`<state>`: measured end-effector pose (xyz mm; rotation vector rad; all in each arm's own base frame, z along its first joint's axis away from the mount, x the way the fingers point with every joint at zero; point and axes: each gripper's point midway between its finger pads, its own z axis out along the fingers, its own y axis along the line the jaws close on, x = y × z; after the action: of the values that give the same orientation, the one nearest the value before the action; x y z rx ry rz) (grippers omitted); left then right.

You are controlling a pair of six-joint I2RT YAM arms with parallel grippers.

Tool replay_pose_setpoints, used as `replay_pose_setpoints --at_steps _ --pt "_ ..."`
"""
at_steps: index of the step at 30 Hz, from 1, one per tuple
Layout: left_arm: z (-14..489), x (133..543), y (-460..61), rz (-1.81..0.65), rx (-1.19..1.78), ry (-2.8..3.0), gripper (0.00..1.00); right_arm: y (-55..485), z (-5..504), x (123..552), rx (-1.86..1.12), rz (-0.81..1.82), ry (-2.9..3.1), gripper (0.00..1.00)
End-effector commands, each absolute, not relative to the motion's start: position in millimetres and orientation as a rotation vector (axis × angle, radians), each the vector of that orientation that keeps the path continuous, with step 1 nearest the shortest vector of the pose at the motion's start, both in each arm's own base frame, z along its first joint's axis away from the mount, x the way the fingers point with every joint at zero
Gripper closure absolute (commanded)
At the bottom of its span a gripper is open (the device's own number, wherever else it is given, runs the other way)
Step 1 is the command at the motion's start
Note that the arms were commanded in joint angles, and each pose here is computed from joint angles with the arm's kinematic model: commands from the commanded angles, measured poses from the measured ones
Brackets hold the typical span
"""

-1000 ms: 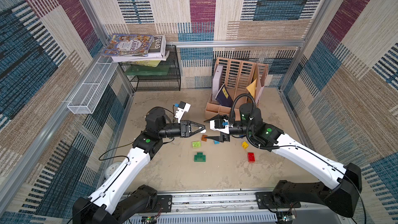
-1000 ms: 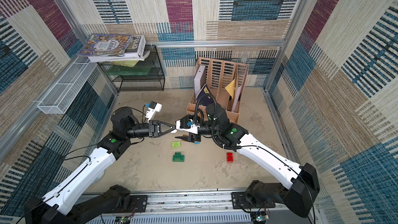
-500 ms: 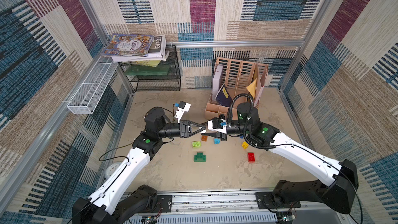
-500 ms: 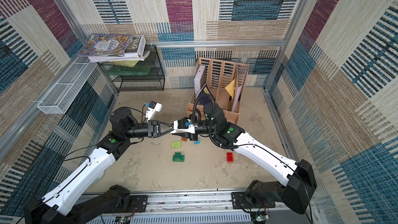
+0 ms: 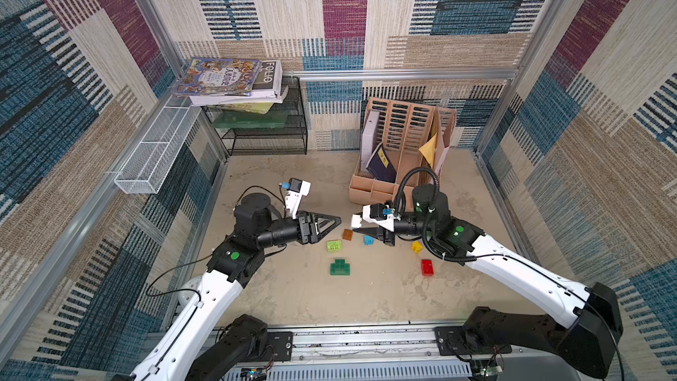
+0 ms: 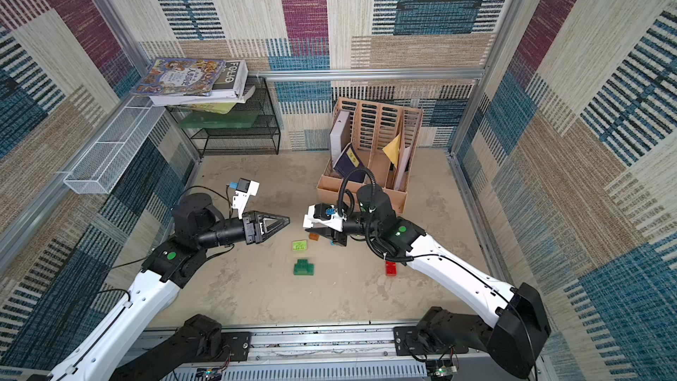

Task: Assemble the number 1 with lego
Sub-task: Place the lego brick at the center of the board.

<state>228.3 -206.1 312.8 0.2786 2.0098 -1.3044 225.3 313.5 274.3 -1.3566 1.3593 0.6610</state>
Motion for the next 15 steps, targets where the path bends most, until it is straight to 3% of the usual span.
replay_pose_setpoints --at_steps 1,6,15 --pt "273.6 261.0 -153.5 -0.876 -0.003 2.099 0.27 280.7 233.8 244.4 -1.200 0.550 1.653 0.73" --pt "227.3 267.6 -92.5 -0.497 -0.328 2.220 0.27 256.4 167.5 219.1 -1.162 0.430 2.099 0.76" --pt "178.3 264.6 -66.5 -0.355 -0.599 2.292 0.28 238.9 107.9 191.4 -1.087 0.187 2.677 0.75"
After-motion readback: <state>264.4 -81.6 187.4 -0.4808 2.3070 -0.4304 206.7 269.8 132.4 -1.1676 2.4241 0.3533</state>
